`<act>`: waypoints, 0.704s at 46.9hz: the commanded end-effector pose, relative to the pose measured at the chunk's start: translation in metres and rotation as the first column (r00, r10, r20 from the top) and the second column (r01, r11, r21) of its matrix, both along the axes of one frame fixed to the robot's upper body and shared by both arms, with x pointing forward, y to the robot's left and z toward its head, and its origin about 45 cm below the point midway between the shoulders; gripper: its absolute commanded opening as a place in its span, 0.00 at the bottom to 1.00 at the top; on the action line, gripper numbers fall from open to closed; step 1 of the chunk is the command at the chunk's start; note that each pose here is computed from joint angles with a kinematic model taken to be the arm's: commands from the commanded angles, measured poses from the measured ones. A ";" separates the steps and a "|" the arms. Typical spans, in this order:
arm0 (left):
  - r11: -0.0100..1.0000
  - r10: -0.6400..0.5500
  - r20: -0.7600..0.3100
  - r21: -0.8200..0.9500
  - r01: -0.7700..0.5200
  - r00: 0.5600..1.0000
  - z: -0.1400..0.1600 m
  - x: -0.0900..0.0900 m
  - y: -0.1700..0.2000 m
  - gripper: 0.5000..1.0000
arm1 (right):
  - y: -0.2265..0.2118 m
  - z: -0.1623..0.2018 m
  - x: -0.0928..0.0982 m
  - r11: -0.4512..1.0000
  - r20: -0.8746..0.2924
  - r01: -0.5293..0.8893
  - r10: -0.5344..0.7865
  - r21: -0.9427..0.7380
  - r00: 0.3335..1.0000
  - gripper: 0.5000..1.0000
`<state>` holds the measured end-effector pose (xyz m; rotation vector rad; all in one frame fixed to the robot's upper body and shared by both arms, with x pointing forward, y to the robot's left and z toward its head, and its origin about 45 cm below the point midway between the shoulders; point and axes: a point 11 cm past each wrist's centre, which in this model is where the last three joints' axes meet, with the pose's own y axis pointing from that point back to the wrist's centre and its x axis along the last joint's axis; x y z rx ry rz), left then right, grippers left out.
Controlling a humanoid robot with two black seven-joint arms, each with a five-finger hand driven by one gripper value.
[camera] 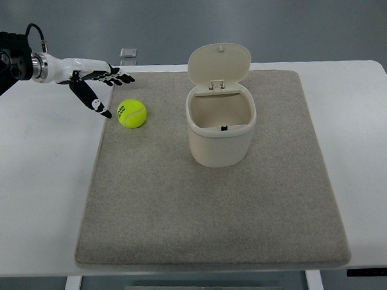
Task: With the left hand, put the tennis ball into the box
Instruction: 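Lower the left hand's fingers beside the tennis ball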
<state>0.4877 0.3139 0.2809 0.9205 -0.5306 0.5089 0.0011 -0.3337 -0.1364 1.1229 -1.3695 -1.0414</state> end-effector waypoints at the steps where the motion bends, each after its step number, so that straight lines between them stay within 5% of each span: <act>1: 1.000 -0.008 0.003 0.002 0.008 1.000 0.000 0.000 -0.003 0.96 | 0.000 0.000 0.000 1.000 0.000 0.000 0.000 0.000 1.000 0.81; 33: 1.000 -0.020 0.018 0.014 0.020 1.000 -0.034 -0.004 -0.016 0.96 | 0.000 0.000 0.000 1.000 0.000 0.000 0.000 0.000 1.000 0.80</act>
